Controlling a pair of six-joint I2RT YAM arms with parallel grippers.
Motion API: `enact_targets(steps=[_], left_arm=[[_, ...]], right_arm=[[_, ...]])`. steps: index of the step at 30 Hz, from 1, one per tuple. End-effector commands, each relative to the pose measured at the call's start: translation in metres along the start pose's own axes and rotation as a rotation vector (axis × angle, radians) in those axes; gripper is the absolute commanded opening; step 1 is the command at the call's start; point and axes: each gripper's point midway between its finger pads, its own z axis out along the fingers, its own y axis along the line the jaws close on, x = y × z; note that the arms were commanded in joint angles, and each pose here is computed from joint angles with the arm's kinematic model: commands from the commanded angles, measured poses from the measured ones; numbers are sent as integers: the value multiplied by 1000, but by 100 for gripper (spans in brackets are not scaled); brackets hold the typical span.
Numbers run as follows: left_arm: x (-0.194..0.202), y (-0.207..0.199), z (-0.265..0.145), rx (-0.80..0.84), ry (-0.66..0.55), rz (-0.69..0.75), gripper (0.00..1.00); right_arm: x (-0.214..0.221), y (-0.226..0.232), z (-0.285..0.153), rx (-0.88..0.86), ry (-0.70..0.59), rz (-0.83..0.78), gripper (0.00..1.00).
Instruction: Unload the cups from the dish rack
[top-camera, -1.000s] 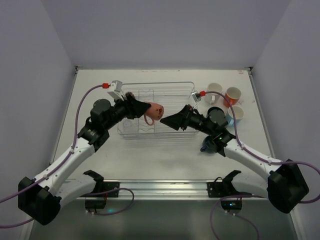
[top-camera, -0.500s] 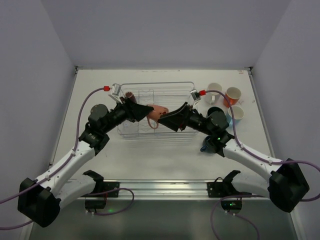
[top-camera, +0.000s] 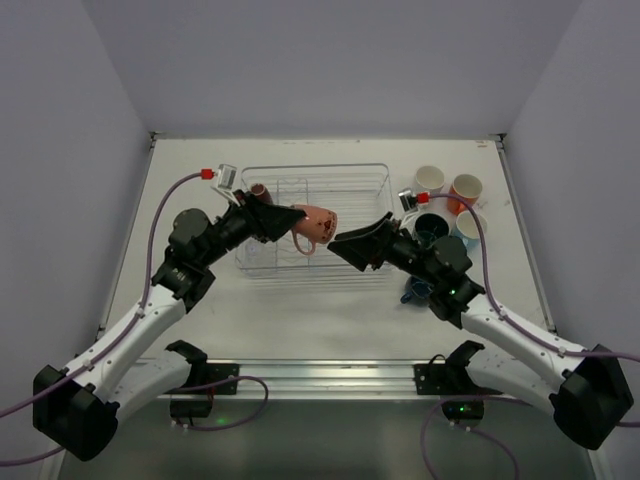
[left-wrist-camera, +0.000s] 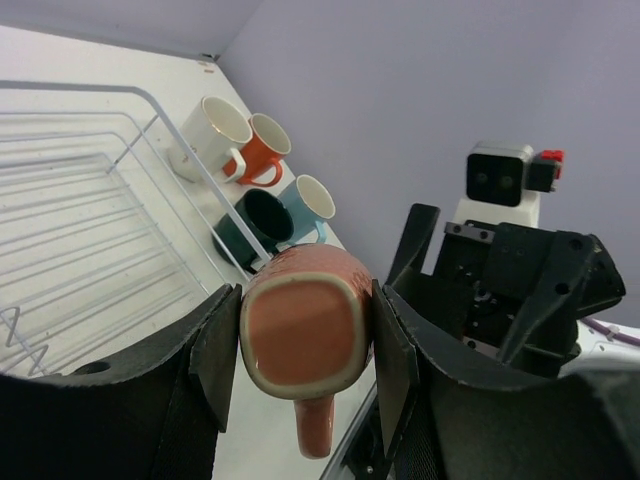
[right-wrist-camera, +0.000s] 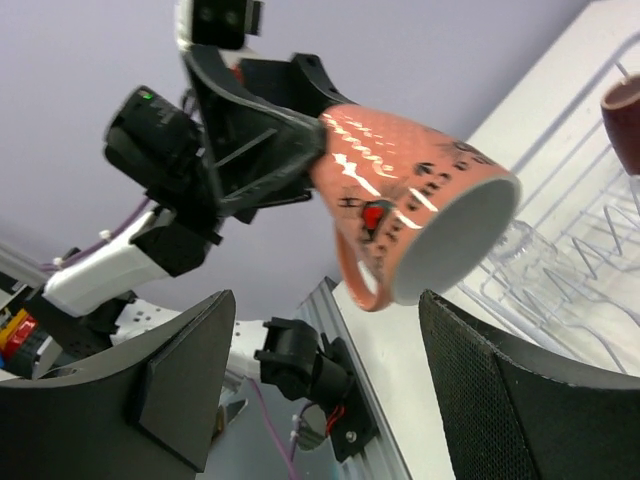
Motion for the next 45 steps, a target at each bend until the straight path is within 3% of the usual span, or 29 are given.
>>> enact_targets(steps=[1,8,15,17,18,19,20,21,23,24,27,29,36,45], left_arm=[[-19,-46,-1,170,-33,14,5],[2,-66,1,264,30,-27,6],[17,-59,3,243,47,-41,8],[21,-57,4,235,52,-47,10],[22,-56,5,230,54,-47,15],[23,-55,5,230,55,-44,20],[24,-54,6,225,59,-34,25],[22,-52,6,209,52,-23,42],[17,-47,7,145,59,8,60],[10,-38,9,87,34,66,75],[-8,-23,4,-66,26,180,94],[-14,-8,-4,-174,49,262,99],[-19,56,-42,-544,168,483,100],[-10,117,-72,-808,232,606,100]], right_arm=[[-6,-4,13,-4,-10,-20,77],[-17,26,32,-162,6,-53,70],[-20,26,35,-169,-6,-67,61],[-22,27,35,-175,-21,-71,54],[-22,26,35,-177,-26,-66,45],[-23,26,35,-177,-31,-59,25],[-23,25,35,-170,-35,-55,16],[-24,26,35,-168,-35,-54,10],[-16,15,34,-115,3,-49,2],[-12,10,33,-89,24,-50,0],[8,-13,20,34,114,-61,0],[27,-29,2,126,201,-75,0],[92,-74,-70,474,497,-144,0],[122,-128,-106,842,642,-248,0]])
